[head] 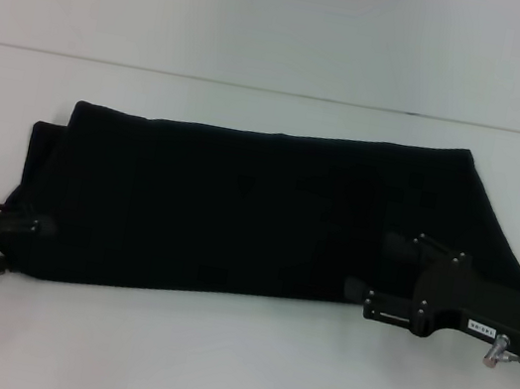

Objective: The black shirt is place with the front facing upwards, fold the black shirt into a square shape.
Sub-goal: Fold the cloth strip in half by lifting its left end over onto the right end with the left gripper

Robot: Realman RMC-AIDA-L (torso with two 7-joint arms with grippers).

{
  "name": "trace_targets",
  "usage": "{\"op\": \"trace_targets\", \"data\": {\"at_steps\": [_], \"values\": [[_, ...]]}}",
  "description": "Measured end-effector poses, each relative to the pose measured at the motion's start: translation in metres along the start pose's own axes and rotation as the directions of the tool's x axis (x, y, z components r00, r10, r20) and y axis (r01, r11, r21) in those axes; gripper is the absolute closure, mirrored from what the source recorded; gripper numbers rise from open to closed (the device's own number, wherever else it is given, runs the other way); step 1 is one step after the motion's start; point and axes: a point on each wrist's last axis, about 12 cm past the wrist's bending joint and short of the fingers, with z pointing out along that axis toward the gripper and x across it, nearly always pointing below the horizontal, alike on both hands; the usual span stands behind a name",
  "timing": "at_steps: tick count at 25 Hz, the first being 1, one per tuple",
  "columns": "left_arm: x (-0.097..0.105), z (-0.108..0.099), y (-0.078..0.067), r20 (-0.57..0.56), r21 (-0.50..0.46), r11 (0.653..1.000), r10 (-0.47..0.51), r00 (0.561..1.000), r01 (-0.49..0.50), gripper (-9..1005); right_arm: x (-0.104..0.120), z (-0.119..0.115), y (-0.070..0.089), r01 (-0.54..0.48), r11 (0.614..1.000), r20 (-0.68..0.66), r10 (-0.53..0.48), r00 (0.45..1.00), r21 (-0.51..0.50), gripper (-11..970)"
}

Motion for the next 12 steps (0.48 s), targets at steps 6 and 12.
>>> {"op": "trace_targets", "data": {"at_steps": [6,12], "values": [[-0.0015,0.0001,-0.0025,0.007,-0.003,1.000,0.021,1.000,-0.021,328,0.0002,-0.0003,0.0000,-0.001,1.000,0.001,0.001,1.000,0.001,12],[-0.0012,0.0015,-0.0025,0.004,-0.008,1.000,0.017,1.000,-0.017,593,-0.0004,0.0001,0.0000,0.000,1.000,0.002,0.000,1.000,-0.001,12]]}}
